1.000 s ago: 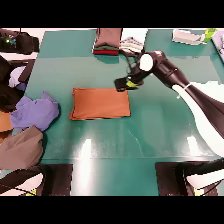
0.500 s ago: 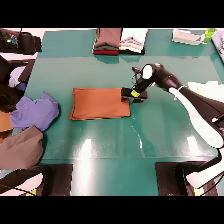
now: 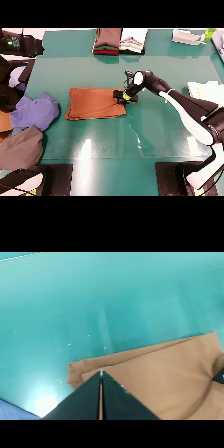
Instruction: Fold the shirts.
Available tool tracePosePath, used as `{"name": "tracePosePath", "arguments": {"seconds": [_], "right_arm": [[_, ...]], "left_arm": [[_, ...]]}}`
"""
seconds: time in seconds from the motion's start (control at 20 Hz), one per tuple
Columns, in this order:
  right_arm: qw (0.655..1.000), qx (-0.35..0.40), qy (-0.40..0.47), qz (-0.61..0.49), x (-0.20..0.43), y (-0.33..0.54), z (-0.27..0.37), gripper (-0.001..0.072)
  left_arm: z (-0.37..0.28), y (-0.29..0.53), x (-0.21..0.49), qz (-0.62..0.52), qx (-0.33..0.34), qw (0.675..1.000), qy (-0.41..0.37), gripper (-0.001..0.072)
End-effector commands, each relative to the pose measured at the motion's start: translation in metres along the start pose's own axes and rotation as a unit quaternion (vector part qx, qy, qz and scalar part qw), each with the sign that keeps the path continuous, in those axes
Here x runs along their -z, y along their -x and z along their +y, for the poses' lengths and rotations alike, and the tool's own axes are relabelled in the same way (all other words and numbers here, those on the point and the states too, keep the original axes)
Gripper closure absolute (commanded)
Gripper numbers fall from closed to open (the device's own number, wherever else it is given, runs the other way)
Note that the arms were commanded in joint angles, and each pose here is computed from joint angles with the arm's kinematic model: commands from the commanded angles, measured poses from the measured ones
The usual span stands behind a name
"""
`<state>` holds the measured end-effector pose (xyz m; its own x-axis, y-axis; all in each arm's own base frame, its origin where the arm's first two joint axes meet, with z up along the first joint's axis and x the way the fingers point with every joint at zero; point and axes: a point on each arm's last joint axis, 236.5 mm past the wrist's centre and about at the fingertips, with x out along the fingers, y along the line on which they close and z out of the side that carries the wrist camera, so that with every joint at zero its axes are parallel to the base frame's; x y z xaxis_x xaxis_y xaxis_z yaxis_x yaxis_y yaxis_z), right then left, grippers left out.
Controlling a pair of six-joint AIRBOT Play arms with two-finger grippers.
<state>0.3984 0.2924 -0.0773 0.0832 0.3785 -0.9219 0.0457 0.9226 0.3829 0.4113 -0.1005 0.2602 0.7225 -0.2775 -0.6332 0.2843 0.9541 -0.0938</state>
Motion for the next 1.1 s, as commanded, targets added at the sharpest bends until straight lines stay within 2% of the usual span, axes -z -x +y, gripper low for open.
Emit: {"name": "tracePosePath", "arguments": {"seconds": [0.0, 0.25, 0.55, 0.8, 1.05], "right_arm": [[0.999, -0.013, 0.024, -0.044, -0.023, 0.029, 0.0, 0.0688], [0.983, -0.03, -0.022, -0.181, -0.09, 0.171, -0.068, 0.069], [0.93, 0.02, -0.142, -0.337, -0.114, 0.327, -0.23, 0.069], [0.888, 0.072, -0.242, -0.385, -0.088, 0.385, -0.351, 0.069], [0.863, 0.091, -0.268, -0.418, -0.079, 0.41, -0.391, 0.069]], "left_arm": [[-0.028, -0.002, 0.003, 0.005, 0.028, 0.999, -0.027, 0.0681], [-0.103, 0.0, 0.012, 0.01, 0.097, 0.991, -0.089, 0.068], [-0.145, 0.005, 0.017, 0.003, 0.135, 0.984, -0.118, 0.068], [-0.15, 0.006, 0.015, -0.001, 0.141, 0.984, -0.112, 0.068], [-0.15, 0.006, 0.013, -0.003, 0.141, 0.985, -0.1, 0.068]]}}
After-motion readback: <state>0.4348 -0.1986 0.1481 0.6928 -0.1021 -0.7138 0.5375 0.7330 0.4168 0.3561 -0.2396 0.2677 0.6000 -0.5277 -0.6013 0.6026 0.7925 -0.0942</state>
